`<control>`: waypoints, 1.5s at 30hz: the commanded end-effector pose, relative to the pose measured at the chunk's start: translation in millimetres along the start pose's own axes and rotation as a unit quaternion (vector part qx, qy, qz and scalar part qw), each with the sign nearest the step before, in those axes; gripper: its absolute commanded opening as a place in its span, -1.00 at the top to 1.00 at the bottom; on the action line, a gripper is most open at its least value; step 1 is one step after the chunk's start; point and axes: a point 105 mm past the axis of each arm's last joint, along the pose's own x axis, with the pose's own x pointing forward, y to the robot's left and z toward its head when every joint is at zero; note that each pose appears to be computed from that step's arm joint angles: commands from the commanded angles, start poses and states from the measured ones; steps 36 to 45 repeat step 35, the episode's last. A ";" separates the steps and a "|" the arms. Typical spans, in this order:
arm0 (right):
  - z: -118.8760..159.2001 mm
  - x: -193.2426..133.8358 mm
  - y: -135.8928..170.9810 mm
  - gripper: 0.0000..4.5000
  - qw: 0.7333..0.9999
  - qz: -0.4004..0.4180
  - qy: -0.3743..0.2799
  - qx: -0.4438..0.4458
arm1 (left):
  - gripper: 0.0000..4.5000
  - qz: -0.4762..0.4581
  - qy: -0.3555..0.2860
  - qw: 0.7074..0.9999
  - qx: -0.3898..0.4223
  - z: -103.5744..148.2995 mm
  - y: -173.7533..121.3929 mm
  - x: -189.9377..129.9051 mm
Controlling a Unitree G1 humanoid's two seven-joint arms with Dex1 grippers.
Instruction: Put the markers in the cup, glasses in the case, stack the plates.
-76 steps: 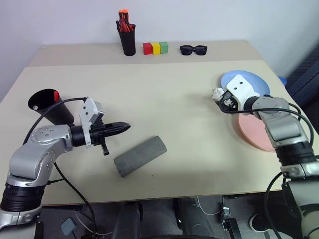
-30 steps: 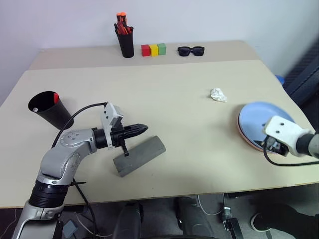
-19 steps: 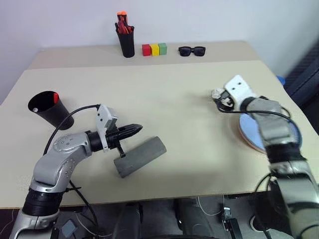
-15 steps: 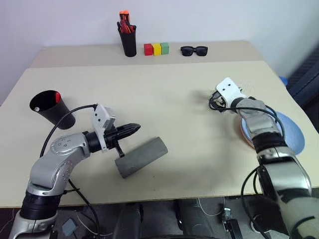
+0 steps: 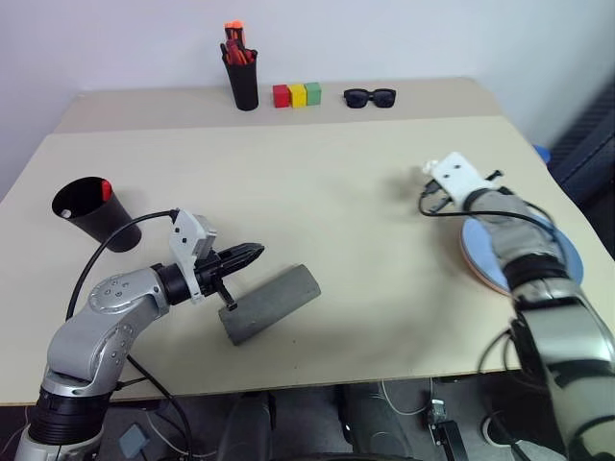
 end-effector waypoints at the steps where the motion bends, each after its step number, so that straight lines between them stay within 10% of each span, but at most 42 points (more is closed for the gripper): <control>1: 13.3 -51.2 -28.8 0.98 0.999 0.002 -0.029 0.014 | 1.00 0.038 -0.004 0.999 0.017 -0.2 15.8 -9.7; 6: -17.0 -104.1 -24.8 0.98 0.997 0.054 0.054 -0.001 | 1.00 0.052 0.003 0.998 0.023 -10.2 24.2 -7.2; 13: -5.1 -107.3 -21.1 -0.50 0.998 0.056 0.020 -0.002 | 1.00 0.089 -0.021 0.996 0.023 -6.8 30.6 -12.2; 25: 67.9 -99.2 37.9 -0.50 0.926 0.260 -0.194 0.193 | 1.00 0.270 0.052 0.960 0.053 -29.2 52.6 -114.8; 45: 67.0 -82.2 61.3 -0.50 0.916 0.304 -0.182 0.190 | 1.00 0.333 0.055 0.940 0.049 -32.5 48.0 -137.5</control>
